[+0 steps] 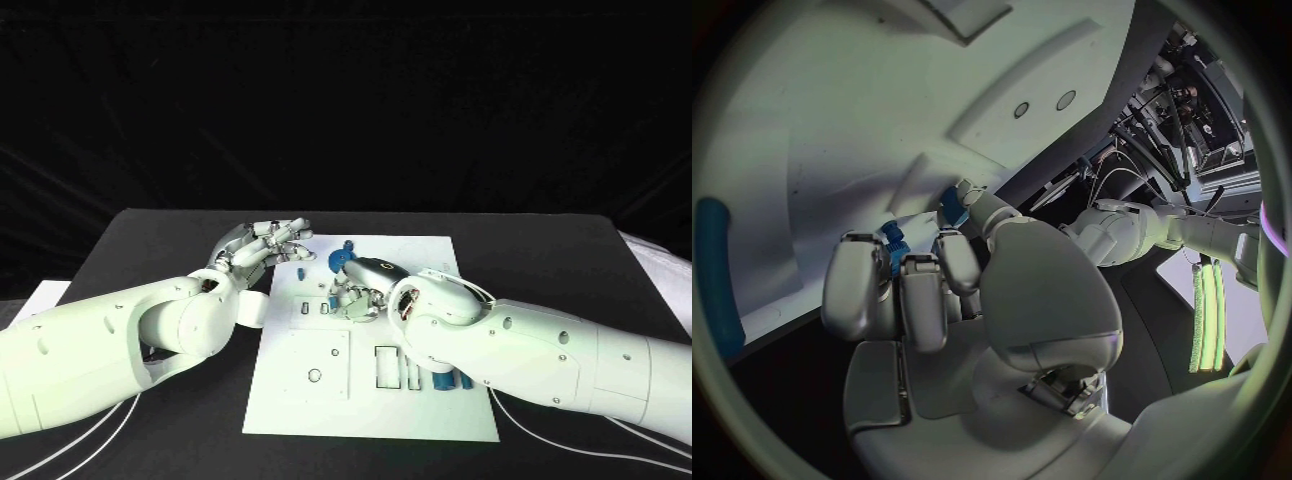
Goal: Assemble the parts on the task board
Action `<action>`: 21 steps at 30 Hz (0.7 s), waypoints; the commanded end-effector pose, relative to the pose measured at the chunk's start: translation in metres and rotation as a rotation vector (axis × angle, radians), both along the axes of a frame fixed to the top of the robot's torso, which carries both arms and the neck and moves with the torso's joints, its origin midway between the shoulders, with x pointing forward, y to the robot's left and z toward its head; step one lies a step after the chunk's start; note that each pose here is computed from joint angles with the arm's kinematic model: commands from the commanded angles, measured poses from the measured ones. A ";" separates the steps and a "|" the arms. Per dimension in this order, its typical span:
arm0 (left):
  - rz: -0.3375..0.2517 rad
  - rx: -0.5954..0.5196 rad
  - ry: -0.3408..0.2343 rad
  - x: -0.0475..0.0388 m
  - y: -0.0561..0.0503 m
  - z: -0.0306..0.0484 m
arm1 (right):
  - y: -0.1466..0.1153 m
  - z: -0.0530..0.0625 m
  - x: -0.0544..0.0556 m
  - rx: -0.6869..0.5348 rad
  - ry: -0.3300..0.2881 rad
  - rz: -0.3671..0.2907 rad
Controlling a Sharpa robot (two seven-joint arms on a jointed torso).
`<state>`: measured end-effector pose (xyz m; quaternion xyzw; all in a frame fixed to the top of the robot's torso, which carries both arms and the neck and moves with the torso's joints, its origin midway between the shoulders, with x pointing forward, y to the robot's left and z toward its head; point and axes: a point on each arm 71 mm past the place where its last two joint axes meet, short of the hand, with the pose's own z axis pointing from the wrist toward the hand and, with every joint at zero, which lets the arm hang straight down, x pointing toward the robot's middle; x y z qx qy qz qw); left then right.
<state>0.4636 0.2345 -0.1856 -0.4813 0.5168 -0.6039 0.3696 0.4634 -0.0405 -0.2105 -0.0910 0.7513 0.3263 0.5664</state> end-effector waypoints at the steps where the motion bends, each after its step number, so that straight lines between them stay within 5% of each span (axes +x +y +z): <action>1: -0.014 -0.015 -0.014 -0.0001 -0.002 0.0018 | -0.006 -0.011 -0.001 -0.078 0.037 -0.009; 21: -0.021 -0.017 -0.012 0.0001 -0.003 0.0014 | -0.002 -0.010 -0.004 -0.071 0.010 0.018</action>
